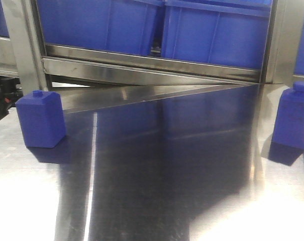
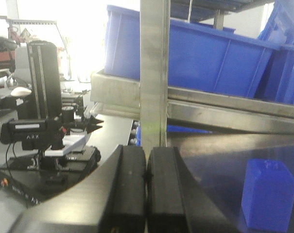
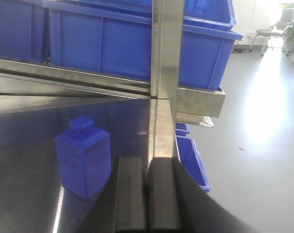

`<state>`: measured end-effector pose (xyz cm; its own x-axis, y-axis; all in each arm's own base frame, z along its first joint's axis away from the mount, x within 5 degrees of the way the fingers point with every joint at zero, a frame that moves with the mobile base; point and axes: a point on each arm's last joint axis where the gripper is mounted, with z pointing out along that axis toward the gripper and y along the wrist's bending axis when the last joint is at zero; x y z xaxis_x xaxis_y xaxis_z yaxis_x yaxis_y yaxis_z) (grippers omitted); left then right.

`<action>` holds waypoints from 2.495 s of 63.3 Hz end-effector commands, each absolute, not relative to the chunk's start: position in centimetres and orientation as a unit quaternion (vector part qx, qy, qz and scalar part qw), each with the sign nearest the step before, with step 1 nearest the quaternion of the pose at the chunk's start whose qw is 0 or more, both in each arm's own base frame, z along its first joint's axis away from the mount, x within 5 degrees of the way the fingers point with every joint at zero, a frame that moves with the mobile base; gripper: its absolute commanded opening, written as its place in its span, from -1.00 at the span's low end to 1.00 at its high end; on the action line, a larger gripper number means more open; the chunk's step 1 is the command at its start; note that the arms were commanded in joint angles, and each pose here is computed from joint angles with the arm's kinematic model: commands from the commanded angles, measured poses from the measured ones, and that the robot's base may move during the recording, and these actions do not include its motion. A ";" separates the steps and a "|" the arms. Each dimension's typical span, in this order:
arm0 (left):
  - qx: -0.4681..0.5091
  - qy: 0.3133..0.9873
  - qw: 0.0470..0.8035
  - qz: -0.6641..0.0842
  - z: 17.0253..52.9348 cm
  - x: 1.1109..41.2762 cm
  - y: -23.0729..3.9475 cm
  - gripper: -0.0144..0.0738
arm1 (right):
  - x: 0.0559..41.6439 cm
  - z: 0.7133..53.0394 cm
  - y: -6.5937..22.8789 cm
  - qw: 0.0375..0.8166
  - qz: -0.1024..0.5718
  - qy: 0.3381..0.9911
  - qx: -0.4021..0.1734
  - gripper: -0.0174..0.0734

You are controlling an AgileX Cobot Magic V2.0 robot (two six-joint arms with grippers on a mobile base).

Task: Pick and sort blue part to right shelf
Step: 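Move the left gripper down over the blue part nearest the left arm, then close the left gripper on the blue part and lift it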

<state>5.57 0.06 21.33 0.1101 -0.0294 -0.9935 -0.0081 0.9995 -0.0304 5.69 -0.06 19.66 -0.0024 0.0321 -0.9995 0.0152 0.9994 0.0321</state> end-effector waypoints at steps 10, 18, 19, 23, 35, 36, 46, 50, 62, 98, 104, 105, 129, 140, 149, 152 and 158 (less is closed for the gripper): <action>-0.018 0.556 0.831 -0.027 23.9 4.8 0.0 -0.37 | 5.4 21.4 -0.2 0.751 0.004 0.660 0.021 -0.40; -0.019 0.593 0.805 -0.023 26.9 4.5 0.0 -0.36 | 5.4 21.4 -0.2 0.751 0.004 0.660 0.022 -0.40; -0.019 0.594 0.804 -0.023 27.8 4.3 0.0 -0.35 | 5.4 21.4 -0.2 0.751 0.004 0.660 0.022 -0.40; -0.022 0.626 0.779 -0.021 29.8 4.4 0.0 -0.32 | 5.3 21.5 -0.2 0.757 0.004 0.654 0.022 -0.40; -0.028 0.716 0.697 -0.018 34.8 6.2 0.1 0.07 | 5.4 21.4 -0.2 0.753 0.004 0.657 0.022 -0.40; -0.028 0.723 0.690 -0.017 35.1 6.3 0.1 0.14 | 5.4 21.4 -0.2 0.753 0.004 0.658 0.022 -0.40; -0.031 0.803 0.595 -0.015 36.3 9.7 0.1 0.54 | 5.4 21.3 -0.1 0.749 0.004 0.662 0.021 -0.40; -0.005 0.833 0.553 -0.008 36.3 11.2 -0.1 0.57 | 5.4 21.3 -0.1 0.749 0.004 0.662 0.021 -0.40; 0.027 0.884 0.457 -0.099 36.8 15.6 -2.3 0.57 | 5.4 21.3 -0.1 0.749 0.004 0.662 0.021 -0.40; 0.071 0.957 0.248 -0.133 36.0 28.5 -10.1 0.57 | 5.4 21.4 -0.2 0.752 0.004 0.659 0.022 -0.40; 0.055 0.968 0.209 -0.126 34.8 29.9 -10.5 0.57 | 5.4 21.4 -0.2 0.752 0.004 0.659 0.022 -0.40; 0.055 0.969 0.204 -0.125 34.5 30.1 -10.6 0.57 | 5.4 21.4 -0.2 0.752 0.004 0.659 0.022 -0.40; 0.077 0.984 0.123 -0.103 29.2 32.7 -13.1 0.57 | 5.4 21.4 -0.2 0.751 0.004 0.660 0.021 -0.40; 0.080 0.987 0.109 -0.093 27.6 33.4 -13.4 0.57 | 5.4 21.4 -0.2 0.751 0.004 0.660 0.021 -0.40; 0.085 0.989 0.097 -0.075 26.5 33.9 -13.3 0.57 | 5.4 21.4 -0.2 0.751 0.004 0.660 0.021 -0.40; 0.084 0.989 0.091 -0.074 26.1 34.0 -13.4 0.57 | 5.4 21.4 -0.2 0.751 0.004 0.660 0.021 -0.40; 0.084 0.990 0.086 -0.072 25.9 34.1 -13.4 0.53 | 5.4 21.4 -0.2 0.751 0.004 0.660 0.021 -0.40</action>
